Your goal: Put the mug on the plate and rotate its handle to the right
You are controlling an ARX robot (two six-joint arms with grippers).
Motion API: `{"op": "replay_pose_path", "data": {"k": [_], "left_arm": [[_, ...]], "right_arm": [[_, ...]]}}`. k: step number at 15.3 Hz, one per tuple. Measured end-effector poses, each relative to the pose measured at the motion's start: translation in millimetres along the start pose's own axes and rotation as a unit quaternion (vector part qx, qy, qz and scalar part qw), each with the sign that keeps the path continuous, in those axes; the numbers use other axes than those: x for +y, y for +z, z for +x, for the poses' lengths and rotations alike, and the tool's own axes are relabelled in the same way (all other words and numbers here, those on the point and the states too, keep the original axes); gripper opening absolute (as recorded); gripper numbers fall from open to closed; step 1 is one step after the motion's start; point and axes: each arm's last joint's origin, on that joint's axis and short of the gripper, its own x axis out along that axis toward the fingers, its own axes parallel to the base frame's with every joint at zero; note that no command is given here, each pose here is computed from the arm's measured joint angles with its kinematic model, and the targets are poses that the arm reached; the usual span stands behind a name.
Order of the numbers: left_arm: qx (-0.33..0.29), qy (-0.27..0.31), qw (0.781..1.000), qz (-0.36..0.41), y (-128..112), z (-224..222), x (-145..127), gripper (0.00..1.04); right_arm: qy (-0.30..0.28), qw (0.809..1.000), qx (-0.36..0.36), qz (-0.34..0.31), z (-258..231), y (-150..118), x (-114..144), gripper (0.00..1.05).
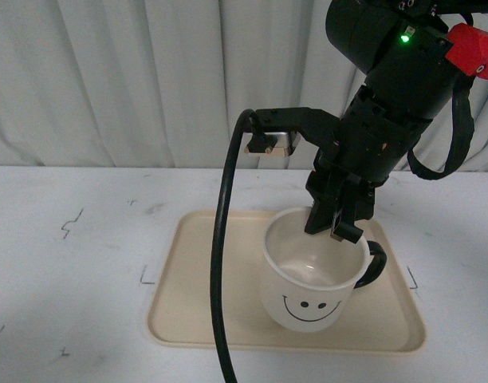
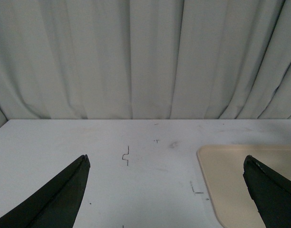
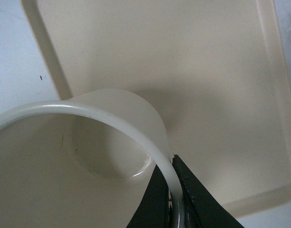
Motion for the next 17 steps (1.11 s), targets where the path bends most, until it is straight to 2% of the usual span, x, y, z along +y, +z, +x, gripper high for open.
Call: {"op": "replay_pose_path", "data": {"k": [13,14,16,17], "left_arm": [[0.000,0.000,1.000,0.000,0,0,0,0.98],[0.000,0.000,1.000,0.000,0,0,0,0.98],[0.000,0.000,1.000,0.000,0,0,0,0.98],[0.000,0.000,1.000,0.000,0,0,0,0.98]], "right_arm": [[-0.003,0.999,0.036,-0.009,38,9,-6,0.03],[-0.008,0.999,0.036,-0.011,38,9,-7,0.07],[-0.006,0.999,0.034,-0.012,36,11,-8,0.29],[-0.004,0.999,-0.033,-0.007,18,24,-17,0.58]]}}
